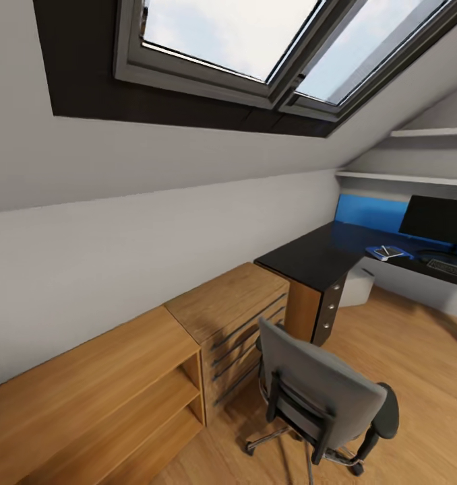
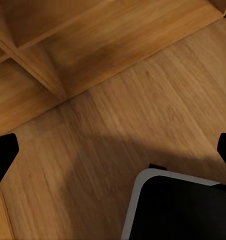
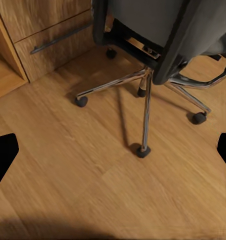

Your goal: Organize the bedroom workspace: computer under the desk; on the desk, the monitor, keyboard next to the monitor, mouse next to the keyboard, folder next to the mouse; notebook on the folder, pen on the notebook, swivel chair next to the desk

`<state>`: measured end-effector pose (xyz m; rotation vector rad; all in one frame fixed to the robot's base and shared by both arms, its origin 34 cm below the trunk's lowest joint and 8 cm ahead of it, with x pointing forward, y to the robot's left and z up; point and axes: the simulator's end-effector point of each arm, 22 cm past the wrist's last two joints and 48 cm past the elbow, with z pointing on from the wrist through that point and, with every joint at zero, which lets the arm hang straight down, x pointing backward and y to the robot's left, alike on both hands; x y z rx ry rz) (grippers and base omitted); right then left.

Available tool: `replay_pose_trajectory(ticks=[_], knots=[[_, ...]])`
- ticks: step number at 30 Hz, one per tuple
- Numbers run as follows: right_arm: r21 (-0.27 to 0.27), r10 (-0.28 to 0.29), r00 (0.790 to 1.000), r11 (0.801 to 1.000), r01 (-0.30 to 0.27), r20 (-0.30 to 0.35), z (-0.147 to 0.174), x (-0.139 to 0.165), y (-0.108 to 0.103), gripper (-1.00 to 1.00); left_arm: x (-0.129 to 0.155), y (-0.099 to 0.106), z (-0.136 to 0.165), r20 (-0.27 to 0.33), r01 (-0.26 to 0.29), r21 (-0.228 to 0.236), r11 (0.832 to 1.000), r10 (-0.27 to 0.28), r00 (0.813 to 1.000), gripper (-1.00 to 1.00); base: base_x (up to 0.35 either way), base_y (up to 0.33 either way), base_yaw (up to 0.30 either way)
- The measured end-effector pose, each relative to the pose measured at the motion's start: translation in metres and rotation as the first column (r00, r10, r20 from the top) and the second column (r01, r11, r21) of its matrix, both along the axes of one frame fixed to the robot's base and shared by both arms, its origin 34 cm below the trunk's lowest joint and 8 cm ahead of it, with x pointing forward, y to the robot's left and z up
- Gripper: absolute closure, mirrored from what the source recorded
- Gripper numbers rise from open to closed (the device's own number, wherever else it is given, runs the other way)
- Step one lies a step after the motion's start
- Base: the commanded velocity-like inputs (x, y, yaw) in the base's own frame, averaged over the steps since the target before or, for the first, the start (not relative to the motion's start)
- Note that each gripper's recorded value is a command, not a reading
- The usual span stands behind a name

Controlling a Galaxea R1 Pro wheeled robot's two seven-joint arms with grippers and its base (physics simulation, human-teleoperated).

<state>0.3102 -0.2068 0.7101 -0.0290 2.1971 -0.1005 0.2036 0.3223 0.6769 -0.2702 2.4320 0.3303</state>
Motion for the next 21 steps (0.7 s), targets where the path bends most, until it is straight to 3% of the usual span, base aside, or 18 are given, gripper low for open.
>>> replay_pose_trajectory(ticks=[7,21], knots=[[0.0,0.0,1.0,1.0,0.0,-0.008,-0.0016,-0.0023,0.0,-1.0,-0.0026,-0.0001,-0.0008,-0.008,0.0,0.0,1.0,0.0,1.0,-1.0,0.0,0.191,-0.228],[0.0,0.0,1.0,1.0,0.0,-0.023,-0.0045,-0.0067,0.0001,-1.0,-0.0079,-0.0001,-0.0022,-0.024,0.0,0.0,1.0,0.0,1.0,-1.0,0.0,0.013,-0.228]])
